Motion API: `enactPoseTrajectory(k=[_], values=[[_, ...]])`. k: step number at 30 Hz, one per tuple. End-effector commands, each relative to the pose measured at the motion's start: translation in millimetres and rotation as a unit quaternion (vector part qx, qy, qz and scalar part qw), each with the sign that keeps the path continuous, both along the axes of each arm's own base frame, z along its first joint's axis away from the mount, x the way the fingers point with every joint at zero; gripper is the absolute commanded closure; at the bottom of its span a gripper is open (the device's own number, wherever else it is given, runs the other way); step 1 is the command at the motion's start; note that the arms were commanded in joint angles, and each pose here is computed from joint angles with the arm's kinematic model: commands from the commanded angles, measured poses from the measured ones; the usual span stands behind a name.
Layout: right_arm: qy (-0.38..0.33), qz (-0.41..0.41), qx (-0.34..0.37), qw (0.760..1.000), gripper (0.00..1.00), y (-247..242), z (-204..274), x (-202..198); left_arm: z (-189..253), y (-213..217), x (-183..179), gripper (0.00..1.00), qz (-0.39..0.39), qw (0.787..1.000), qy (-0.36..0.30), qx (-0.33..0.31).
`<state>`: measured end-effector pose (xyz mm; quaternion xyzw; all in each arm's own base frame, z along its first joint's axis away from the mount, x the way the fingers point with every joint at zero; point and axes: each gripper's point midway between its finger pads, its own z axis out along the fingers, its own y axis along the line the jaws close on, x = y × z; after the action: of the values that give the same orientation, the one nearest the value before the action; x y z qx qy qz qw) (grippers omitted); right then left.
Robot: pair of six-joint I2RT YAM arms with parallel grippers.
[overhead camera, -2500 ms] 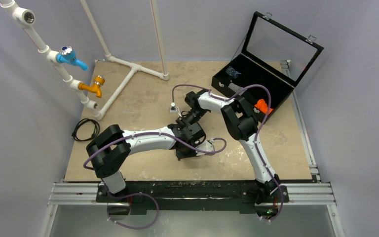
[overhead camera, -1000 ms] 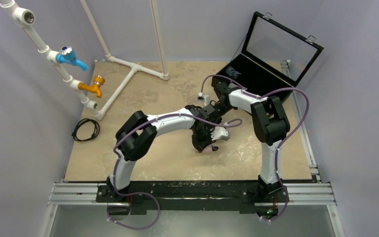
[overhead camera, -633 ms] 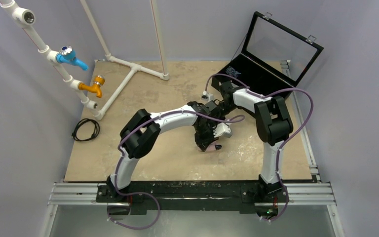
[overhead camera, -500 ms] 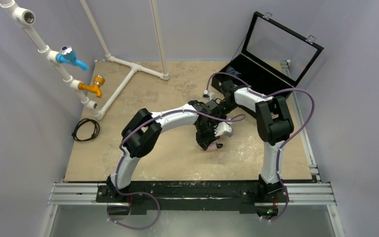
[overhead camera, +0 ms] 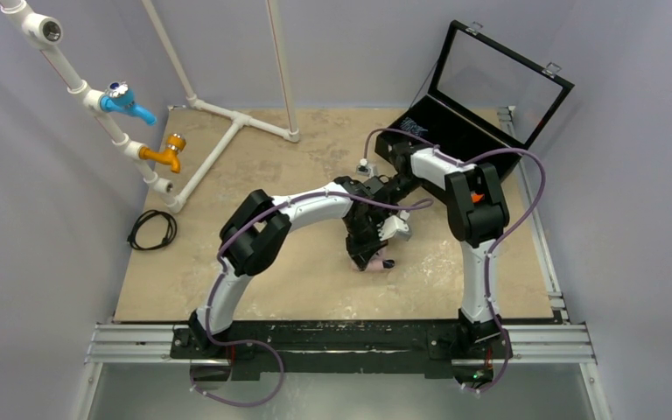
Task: Roll the underwear
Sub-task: Roll the underwear to the center of the board.
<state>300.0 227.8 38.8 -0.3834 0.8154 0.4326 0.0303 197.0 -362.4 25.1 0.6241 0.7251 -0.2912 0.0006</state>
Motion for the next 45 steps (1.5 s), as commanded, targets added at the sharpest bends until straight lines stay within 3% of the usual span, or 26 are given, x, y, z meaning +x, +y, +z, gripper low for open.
enactPoseTrajectory(k=[1,15,26,37,45], values=[[0.009,0.0,0.045,0.999,0.34,8,28,1,-25,20,-16,1.0,-0.004,0.998,0.036,0.057],[0.018,-0.043,0.069,0.996,0.34,-22,42,33,-30,23,-15,1.0,0.005,0.997,0.043,0.058],[-0.081,-0.158,0.035,0.983,0.34,-94,63,90,-29,27,-12,1.0,0.033,0.994,0.093,0.045],[-0.164,-0.182,0.038,0.969,0.34,-120,101,79,-24,27,-9,1.0,0.055,0.982,0.178,0.033],[-0.263,-0.211,0.008,0.941,0.33,-133,124,66,-27,31,-2,1.0,0.084,0.968,0.233,0.032]])
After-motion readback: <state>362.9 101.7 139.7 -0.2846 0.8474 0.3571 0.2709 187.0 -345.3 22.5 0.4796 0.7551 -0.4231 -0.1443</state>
